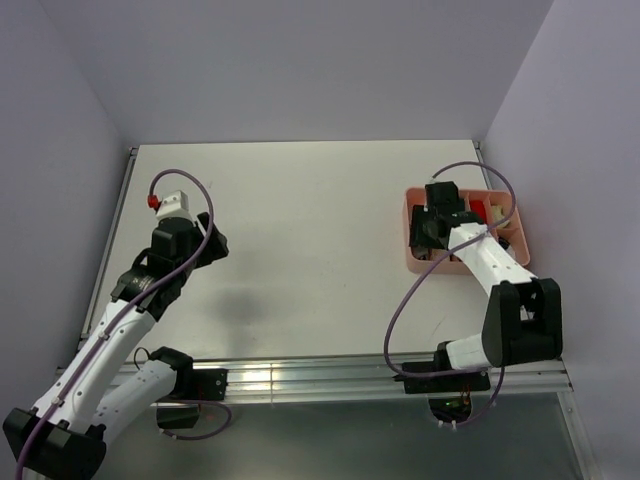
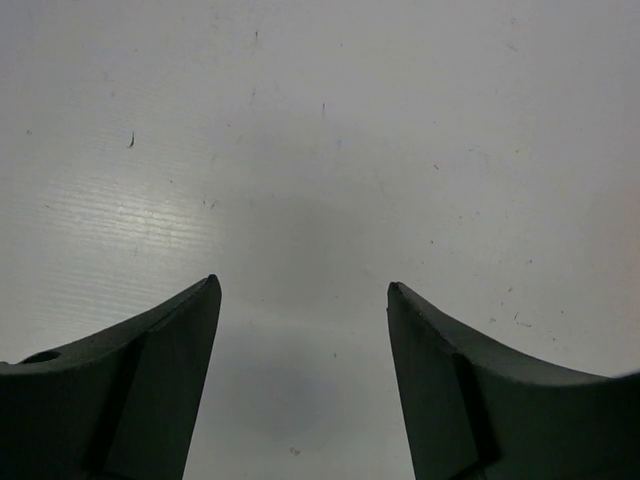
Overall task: Roll the socks
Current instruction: Place the sock in the storage box, then reset both arms
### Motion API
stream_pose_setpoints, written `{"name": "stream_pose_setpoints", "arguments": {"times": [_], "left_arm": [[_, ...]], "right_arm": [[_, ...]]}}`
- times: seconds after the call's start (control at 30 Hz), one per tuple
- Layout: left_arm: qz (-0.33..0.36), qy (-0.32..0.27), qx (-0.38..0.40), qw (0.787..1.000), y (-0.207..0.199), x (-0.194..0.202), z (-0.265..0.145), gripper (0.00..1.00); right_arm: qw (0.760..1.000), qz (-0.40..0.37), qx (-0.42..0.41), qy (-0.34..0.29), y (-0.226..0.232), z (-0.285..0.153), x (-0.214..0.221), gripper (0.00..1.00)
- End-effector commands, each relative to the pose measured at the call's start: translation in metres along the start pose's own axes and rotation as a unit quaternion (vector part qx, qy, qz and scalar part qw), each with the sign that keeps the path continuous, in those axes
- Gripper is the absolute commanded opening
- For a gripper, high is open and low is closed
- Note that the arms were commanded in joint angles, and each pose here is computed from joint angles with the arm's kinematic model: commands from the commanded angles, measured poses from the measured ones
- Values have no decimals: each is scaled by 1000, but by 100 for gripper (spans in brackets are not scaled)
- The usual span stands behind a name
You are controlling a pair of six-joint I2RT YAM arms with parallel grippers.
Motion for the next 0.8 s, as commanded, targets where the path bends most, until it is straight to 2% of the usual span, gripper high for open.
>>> {"name": "stream_pose_setpoints", "arguments": {"times": [0.0, 0.17, 0.27, 0.43, 0.57, 0.7, 0.77], "left_arm": [[4, -19, 17, 1000, -7, -12, 0, 72], [3, -18, 16, 1000, -9, -18, -1, 72], [2, -27, 8, 1000, -9, -31, -5, 72], [1, -70, -15, 997, -10, -81, -27, 72], [-1, -130, -38, 991, -6, -128, -60, 73], [-3, -201, -71, 977, 6, -174, -106, 74], [-16, -226, -107, 968, 18, -184, -120, 84]], "right_arm": [[999, 29, 3, -45, -2, -30, -17, 59], [993, 58, 8, -101, -4, -60, -35, 59], [981, 74, -3, -178, -4, -106, -64, 61], [952, 105, -18, -289, -15, -194, -86, 65], [908, 139, -14, -394, -36, -269, -90, 75], [849, 165, -13, -502, -67, -343, -70, 90], [830, 163, -9, -534, -77, -364, -60, 100]]}}
Point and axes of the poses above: each gripper's point midway between its finger pads, its own z axis out along the fingers, its own y axis along the line the jaws close on, x = y × z, the point moved 6 cm from there along -z, back along the fingers, and after that the axes turned 12 degrees about z, right-handed, at the moved point
